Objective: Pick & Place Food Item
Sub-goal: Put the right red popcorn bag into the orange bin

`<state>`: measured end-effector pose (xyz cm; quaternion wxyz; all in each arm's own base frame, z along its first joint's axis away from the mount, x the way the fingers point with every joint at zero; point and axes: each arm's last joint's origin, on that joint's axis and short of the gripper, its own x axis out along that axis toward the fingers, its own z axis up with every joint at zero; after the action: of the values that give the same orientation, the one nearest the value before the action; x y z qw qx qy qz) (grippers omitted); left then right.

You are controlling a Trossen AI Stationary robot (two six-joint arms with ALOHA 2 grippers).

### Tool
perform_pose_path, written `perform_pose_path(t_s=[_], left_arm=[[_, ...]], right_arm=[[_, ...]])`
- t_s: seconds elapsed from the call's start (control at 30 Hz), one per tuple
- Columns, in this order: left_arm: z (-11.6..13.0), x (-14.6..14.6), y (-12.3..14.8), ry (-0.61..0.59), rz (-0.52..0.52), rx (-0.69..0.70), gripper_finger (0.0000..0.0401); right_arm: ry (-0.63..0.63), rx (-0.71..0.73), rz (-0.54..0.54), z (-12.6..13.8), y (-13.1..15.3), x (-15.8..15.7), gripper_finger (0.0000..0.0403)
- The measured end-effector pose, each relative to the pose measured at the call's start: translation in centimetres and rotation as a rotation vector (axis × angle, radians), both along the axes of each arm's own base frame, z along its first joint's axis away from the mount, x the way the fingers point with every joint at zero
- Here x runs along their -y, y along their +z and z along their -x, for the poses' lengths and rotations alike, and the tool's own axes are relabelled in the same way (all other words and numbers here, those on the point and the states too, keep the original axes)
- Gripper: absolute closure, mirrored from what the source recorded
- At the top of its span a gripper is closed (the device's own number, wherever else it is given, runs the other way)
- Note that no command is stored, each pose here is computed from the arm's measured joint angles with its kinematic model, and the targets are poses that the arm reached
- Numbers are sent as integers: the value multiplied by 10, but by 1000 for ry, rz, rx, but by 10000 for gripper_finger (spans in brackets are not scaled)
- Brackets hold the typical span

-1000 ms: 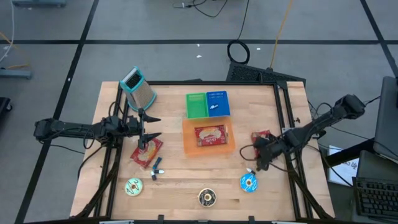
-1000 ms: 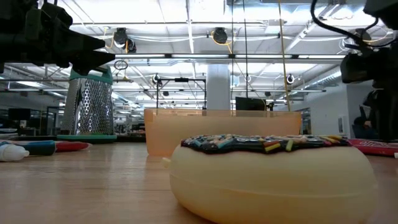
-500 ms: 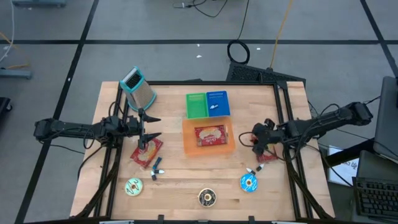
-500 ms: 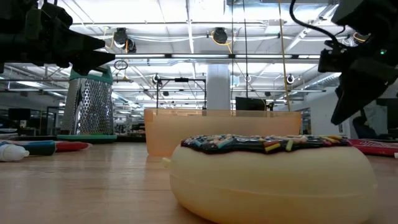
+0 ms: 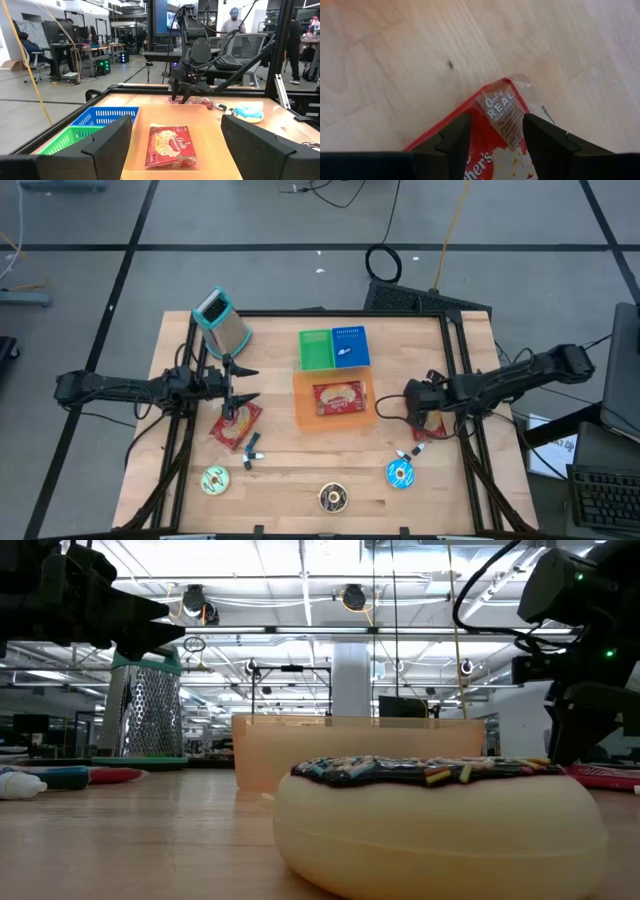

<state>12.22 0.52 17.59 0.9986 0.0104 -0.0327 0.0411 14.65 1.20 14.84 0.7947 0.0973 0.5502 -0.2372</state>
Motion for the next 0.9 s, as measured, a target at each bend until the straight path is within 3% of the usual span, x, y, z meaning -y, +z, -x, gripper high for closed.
perform_pose_path(t_s=[0.37,0.53,0.73,0.9], left_arm=[[0,0,0,0,0,0,95],[0,0,0,0,0,-1,95],[0,0,0,0,0,0,95],[0,0,0,0,0,0,95]], right_arm=[[-116,-44,-20,-4,-9,5,248],[-127,-36,-68,-6,-9,6,297],[-122,-19,-71,-7,-9,6,385],[-106,-4,-52,-9,-9,7,398]])
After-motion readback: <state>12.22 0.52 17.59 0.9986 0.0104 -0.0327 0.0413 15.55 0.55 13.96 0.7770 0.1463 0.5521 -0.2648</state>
